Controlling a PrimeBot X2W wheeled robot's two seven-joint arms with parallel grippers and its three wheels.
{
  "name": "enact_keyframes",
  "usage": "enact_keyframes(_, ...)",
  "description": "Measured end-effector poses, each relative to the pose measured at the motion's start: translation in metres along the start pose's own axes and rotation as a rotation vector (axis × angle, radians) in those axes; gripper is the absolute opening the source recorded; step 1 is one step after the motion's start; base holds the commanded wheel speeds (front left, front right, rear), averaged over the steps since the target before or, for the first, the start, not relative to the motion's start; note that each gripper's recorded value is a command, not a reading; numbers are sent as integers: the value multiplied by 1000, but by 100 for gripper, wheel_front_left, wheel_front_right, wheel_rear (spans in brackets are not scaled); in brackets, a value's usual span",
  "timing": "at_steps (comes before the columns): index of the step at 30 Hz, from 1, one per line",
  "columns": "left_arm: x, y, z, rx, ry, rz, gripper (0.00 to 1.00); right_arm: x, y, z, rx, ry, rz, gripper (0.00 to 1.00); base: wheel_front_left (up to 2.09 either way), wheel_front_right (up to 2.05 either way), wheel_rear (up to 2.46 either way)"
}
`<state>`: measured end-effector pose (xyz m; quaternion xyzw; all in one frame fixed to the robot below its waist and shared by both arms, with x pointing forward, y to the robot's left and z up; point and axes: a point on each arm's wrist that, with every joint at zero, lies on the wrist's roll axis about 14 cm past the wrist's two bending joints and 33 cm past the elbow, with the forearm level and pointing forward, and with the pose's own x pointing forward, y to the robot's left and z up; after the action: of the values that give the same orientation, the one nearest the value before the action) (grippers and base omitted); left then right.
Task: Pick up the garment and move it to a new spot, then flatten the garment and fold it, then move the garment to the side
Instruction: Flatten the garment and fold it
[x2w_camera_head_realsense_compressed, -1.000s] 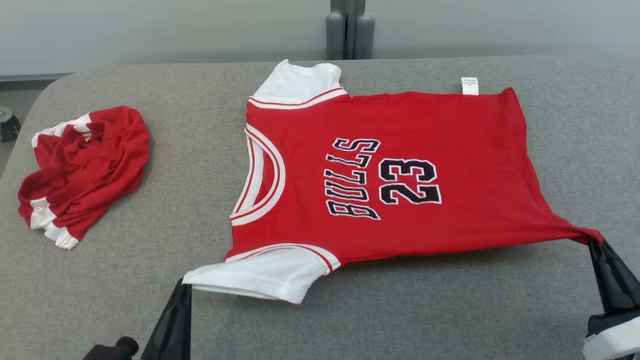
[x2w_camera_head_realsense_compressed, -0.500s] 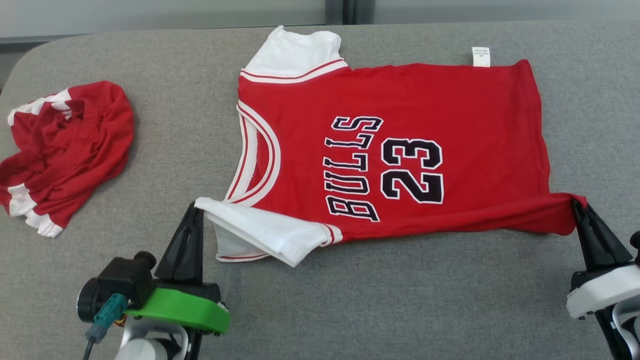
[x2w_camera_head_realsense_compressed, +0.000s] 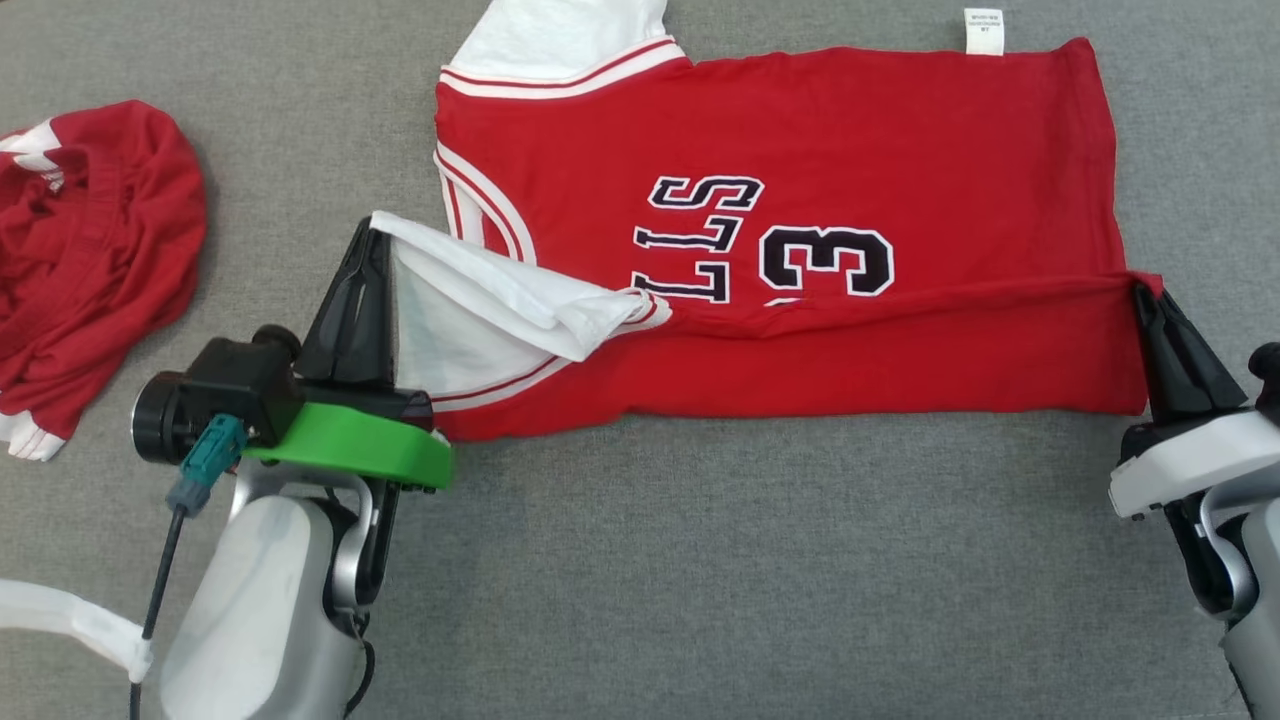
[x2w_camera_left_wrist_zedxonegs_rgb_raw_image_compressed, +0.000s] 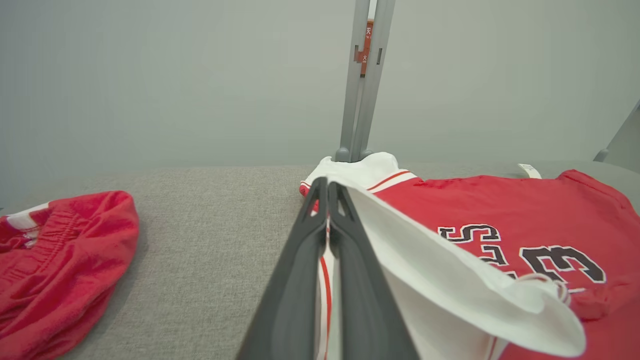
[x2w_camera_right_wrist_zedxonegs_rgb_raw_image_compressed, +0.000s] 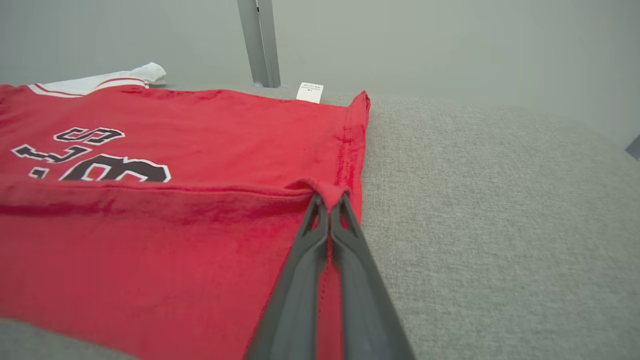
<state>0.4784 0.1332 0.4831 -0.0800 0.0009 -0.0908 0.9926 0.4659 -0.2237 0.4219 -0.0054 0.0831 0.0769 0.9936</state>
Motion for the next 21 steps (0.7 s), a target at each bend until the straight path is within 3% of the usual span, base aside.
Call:
enact_keyframes(7,21,2,-25,24,59,-14,0,18,-6,-6,-16,14,-7,0,0,0,0)
enact_keyframes(9,24,0,-35,18,84,-18,45,21,-5,-10,-19,26,-5,47,0,0,0)
enact_keyframes(10,25,-1,-39,17,95,-22,100,22,-6,-12,-17,30,-7,100,0,0,0)
enact_keyframes(17,23,1,-26,16,50,2,100,18,-14,10,-26,-30,-43,100,0,0,0)
enact_keyframes(21,-10,5,-39,-49,101,52,100,1,-16,22,-18,-68,-62,100,0,0,0)
